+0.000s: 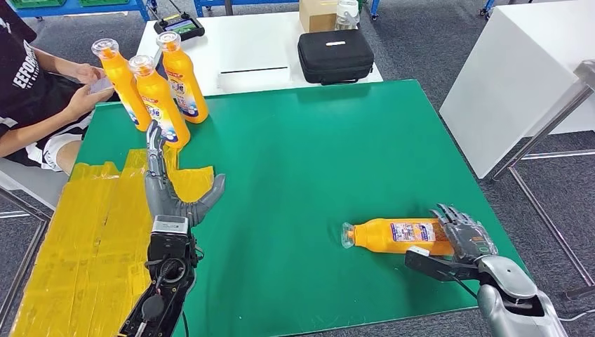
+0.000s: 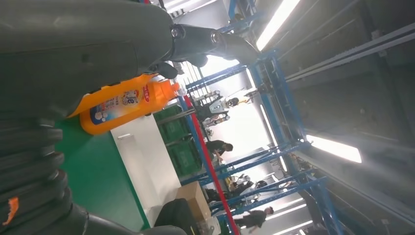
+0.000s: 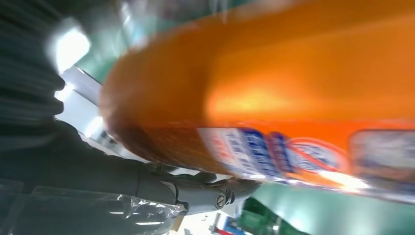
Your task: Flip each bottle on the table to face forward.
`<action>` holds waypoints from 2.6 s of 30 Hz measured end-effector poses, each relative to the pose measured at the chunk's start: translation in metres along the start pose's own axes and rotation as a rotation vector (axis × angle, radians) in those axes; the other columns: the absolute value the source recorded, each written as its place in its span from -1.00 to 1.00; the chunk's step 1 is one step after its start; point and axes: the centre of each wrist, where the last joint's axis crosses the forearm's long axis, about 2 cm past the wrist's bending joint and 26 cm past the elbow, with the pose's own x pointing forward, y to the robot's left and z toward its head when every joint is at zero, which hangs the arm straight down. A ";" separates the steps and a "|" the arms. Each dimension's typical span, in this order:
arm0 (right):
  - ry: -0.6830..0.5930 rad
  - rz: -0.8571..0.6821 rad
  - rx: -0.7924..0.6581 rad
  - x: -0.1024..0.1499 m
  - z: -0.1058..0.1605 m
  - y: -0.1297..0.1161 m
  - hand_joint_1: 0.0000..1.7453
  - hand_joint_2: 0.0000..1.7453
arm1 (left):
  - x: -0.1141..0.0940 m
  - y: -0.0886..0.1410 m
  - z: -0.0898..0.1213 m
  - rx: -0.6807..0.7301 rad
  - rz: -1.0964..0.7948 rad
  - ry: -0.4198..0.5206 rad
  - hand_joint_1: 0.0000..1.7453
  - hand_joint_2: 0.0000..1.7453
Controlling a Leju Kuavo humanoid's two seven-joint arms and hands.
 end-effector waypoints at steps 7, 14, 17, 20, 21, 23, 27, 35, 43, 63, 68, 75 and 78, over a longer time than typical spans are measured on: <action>-0.084 0.042 0.008 0.023 -0.005 -0.006 -1.00 1.00 | 0.002 -0.003 -0.006 -0.001 0.014 -0.003 -1.00 1.00; -0.124 0.056 0.012 0.031 -0.006 -0.006 -1.00 1.00 | 0.001 -0.004 -0.007 -0.005 0.018 -0.003 -1.00 1.00; -0.162 0.064 0.024 0.040 -0.010 -0.007 -0.54 1.00 | 0.001 -0.005 -0.007 -0.006 0.020 -0.001 -1.00 1.00; -0.194 0.065 0.048 0.047 -0.018 -0.009 0.97 1.00 | 0.002 -0.006 -0.007 -0.004 0.023 0.001 -1.00 1.00; -0.201 0.061 0.057 0.049 -0.021 -0.008 1.00 1.00 | 0.002 -0.007 -0.007 -0.003 0.023 0.001 -1.00 1.00; -0.210 0.048 0.076 0.050 -0.024 -0.006 1.00 1.00 | 0.002 -0.007 -0.007 0.000 0.020 0.003 -1.00 1.00; -0.202 0.036 0.096 0.048 -0.028 -0.003 1.00 1.00 | 0.000 -0.008 -0.005 0.004 0.014 0.013 -1.00 1.00; -0.156 0.084 -0.010 0.055 -0.035 -0.001 1.00 1.00 | -0.002 -0.008 -0.001 -0.001 0.010 0.023 -1.00 1.00; -0.173 -0.119 -0.242 0.084 -0.041 -0.004 1.00 1.00 | 0.001 -0.007 0.002 -0.023 0.009 0.020 -1.00 1.00; -0.267 -1.032 -0.811 0.158 -0.049 -0.045 1.00 1.00 | 0.021 -0.028 -0.003 -0.445 0.270 0.140 -1.00 1.00; -0.328 -1.106 -0.817 0.168 -0.063 -0.055 1.00 1.00 | 0.023 -0.032 -0.005 -0.540 0.333 0.166 -1.00 1.00; -0.386 -1.127 -0.778 0.189 -0.077 -0.061 1.00 1.00 | 0.024 -0.034 -0.003 -0.622 0.412 0.195 -1.00 1.00; -0.415 -1.121 -0.754 0.198 -0.084 -0.064 1.00 1.00 | 0.024 -0.034 -0.006 -0.647 0.421 0.196 -1.00 1.00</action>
